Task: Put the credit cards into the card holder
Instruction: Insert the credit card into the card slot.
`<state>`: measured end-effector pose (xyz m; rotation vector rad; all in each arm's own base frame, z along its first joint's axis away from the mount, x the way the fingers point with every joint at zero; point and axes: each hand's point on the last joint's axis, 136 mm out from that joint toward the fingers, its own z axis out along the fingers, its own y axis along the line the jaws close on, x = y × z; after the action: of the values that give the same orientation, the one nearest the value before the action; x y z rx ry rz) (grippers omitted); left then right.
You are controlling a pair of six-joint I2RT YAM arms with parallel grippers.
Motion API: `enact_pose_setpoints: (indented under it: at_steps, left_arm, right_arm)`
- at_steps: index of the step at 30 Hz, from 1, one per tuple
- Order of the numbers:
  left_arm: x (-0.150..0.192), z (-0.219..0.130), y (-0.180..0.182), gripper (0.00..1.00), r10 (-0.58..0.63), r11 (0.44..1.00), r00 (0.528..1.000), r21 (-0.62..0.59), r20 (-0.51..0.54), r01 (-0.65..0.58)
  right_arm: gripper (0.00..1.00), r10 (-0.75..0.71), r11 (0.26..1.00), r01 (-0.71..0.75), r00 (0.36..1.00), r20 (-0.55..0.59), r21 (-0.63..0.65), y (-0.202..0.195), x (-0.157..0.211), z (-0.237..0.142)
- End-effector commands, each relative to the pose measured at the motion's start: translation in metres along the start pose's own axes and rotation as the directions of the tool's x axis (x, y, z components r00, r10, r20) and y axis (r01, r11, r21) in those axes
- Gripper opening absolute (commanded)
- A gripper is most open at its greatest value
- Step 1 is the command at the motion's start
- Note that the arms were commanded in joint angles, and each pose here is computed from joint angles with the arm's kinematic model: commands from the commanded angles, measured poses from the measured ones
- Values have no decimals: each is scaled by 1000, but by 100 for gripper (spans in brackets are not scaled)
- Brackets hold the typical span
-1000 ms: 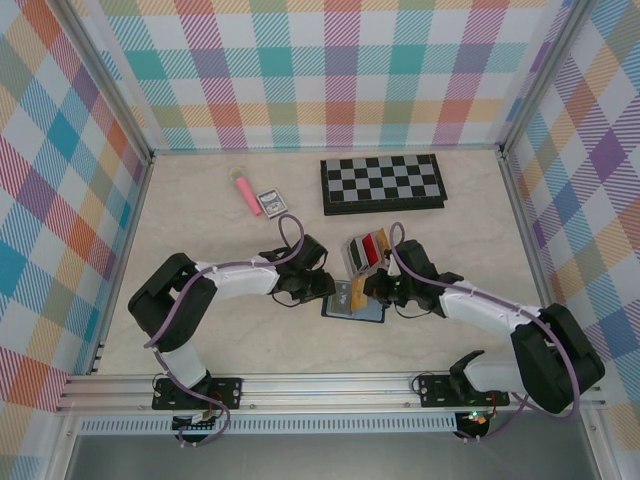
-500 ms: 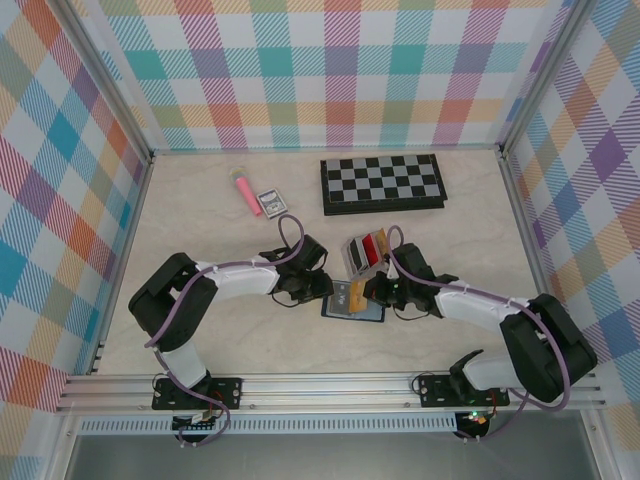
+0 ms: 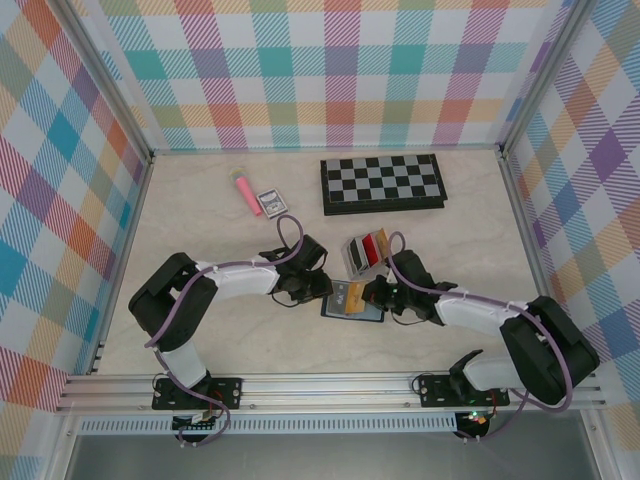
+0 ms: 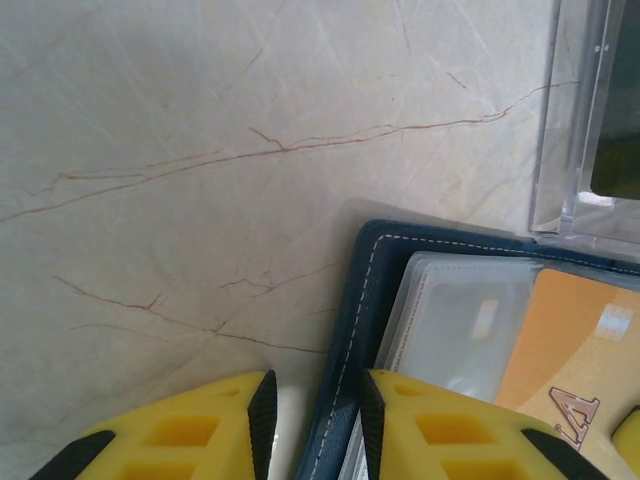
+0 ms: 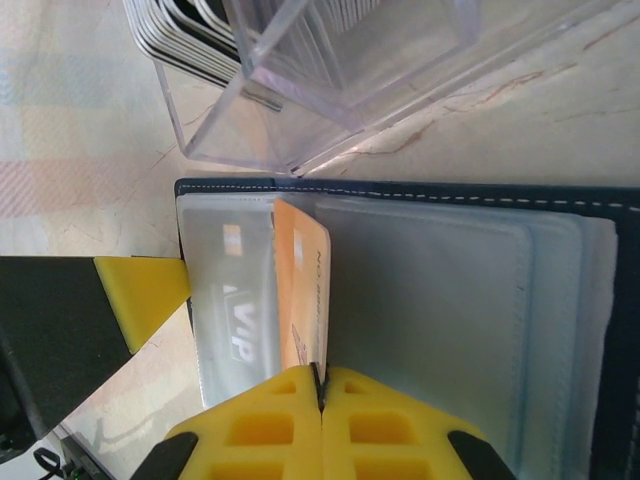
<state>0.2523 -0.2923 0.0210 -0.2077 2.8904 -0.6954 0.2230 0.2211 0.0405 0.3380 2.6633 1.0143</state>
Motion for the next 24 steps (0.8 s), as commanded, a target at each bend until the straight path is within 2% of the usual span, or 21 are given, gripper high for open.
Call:
enact_pose_setpoints:
  at_steps: [1,24]
  left_arm:
    - [19,19,11,30,-6,1000,998,-18,-66,5]
    - [20,22,10,30,-4,1000,997,-13,-72,3]
  right_arm:
    - [7,8,994,-9,1000,7,108,-28,9,-6]
    - [7,-19,999,22,997,-74,34,-7,16,14]
